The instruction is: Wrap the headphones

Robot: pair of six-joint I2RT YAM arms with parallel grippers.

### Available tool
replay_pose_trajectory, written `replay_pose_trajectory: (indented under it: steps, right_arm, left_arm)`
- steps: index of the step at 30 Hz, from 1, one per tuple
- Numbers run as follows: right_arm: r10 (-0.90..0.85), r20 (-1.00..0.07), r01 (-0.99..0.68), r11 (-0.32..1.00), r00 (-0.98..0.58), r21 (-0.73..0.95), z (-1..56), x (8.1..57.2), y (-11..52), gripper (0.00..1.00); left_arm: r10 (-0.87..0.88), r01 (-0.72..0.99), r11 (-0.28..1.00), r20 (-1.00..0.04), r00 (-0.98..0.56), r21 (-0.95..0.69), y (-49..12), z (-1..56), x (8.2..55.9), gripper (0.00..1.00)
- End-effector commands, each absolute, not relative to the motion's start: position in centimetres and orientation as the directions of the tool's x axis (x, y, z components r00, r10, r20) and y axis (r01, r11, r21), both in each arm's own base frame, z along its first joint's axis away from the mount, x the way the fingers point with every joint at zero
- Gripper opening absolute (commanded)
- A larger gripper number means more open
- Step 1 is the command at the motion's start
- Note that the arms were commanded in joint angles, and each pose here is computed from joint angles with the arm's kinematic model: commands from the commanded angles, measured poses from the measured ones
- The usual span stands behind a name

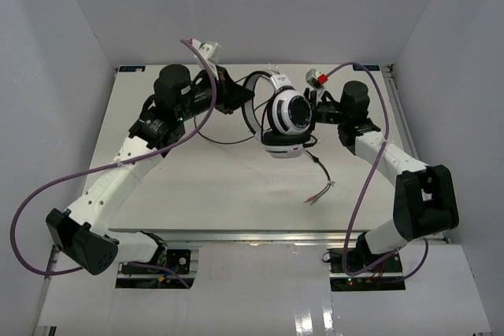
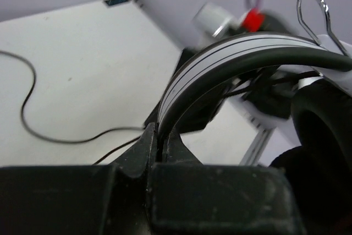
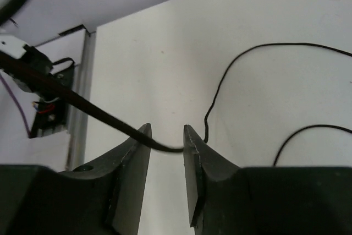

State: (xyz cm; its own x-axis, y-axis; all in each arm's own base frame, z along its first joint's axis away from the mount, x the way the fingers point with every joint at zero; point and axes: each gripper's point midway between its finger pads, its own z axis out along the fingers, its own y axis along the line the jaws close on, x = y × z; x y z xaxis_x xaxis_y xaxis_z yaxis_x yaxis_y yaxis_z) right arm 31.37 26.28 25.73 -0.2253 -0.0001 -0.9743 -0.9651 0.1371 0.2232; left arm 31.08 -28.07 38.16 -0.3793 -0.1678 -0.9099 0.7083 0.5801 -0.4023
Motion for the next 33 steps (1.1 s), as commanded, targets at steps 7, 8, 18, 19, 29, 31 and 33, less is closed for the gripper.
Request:
replay_pose_trajectory:
  steps: [7, 8, 18, 19, 29, 31, 33]
  right_arm:
    - [0.193, -0.944, -0.959, -0.149, -0.267, 0.241, 33.1, 27.5, 29.6, 0.66]
    - [0.200, -0.936, -0.953, -0.158, -0.288, 0.260, 33.2, 27.3, 29.6, 0.68]
    - [0.032, -0.999, -0.996, 0.085, -0.004, 0.006, 31.1, 30.2, 29.1, 0.95]
    - [-0.006, -0.996, -0.991, 0.105, 0.088, -0.088, 31.1, 30.7, 29.0, 0.95]
    - [-0.018, -1.000, -0.958, -0.285, -0.016, 0.021, 26.6, 20.4, 33.9, 0.62]
    - [-0.021, -1.000, -0.945, -0.325, -0.017, 0.022, 26.0, 18.5, 34.6, 0.44]
    - [-0.014, -1.000, -0.944, -0.330, -0.005, 0.009, 26.2, 17.6, 34.8, 0.22]
  left_arm:
    - [-0.743, 0.705, 0.304, -0.622, -0.246, -0.641, -25.6, 57.9, 29.8, 0.00]
    - [-0.763, 0.702, 0.294, -0.602, -0.236, -0.648, -25.4, 58.3, 30.0, 0.00]
    - [-0.764, 0.710, 0.328, -0.617, -0.188, -0.623, -25.4, 60.5, 30.9, 0.00]
    - [-0.765, 0.710, 0.329, -0.616, -0.186, -0.623, -25.4, 60.6, 30.8, 0.00]
    - [-0.901, 0.491, 0.314, -0.418, -0.114, -0.812, -21.6, 58.9, 34.5, 0.00]
    - [-0.943, 0.376, 0.291, -0.330, -0.042, -0.880, -19.1, 57.6, 35.5, 0.00]
    - [-0.953, 0.297, 0.293, -0.304, 0.010, -0.909, -17.7, 56.1, 36.2, 0.00]
